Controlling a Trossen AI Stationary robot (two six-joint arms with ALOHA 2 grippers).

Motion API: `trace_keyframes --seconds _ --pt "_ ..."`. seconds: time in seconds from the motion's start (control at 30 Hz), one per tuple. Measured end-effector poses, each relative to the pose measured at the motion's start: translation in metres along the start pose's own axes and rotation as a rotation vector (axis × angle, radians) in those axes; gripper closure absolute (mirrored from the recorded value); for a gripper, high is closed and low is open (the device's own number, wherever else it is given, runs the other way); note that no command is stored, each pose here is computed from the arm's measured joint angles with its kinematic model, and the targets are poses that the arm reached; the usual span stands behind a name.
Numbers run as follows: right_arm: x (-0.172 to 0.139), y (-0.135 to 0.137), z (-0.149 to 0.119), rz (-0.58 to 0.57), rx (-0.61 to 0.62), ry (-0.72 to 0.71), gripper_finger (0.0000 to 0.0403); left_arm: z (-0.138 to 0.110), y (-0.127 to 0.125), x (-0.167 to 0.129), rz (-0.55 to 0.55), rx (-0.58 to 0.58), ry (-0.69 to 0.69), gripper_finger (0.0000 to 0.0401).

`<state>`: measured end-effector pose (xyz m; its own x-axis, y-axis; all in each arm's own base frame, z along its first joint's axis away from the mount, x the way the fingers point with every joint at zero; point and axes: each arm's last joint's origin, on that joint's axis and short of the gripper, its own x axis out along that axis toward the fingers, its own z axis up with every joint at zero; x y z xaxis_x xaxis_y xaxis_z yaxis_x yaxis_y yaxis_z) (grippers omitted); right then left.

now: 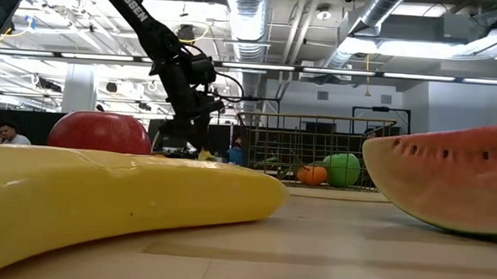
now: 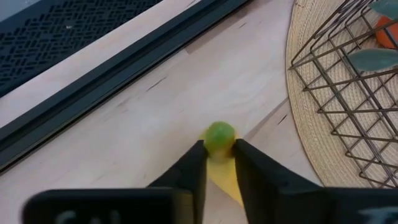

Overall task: Build produce basket
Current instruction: Put the top yellow banana into the wire basket

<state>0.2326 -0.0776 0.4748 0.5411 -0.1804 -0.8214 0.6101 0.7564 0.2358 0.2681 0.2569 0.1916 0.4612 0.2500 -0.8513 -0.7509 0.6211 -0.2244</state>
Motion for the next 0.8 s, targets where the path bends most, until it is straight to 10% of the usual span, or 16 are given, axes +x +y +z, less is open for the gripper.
trace_keyframes --seconds 0.4,0.8 --pt "0.0 0.0 -0.001 -0.003 0.0 0.005 0.0271 0.002 -0.003 -0.016 -0.003 0.055 -0.028 0.0399" --pt "0.0 -0.001 0.0 -0.004 -0.011 0.004 0.0271 -0.005 -0.035 -0.145 -0.069 0.126 -0.304 0.0401"
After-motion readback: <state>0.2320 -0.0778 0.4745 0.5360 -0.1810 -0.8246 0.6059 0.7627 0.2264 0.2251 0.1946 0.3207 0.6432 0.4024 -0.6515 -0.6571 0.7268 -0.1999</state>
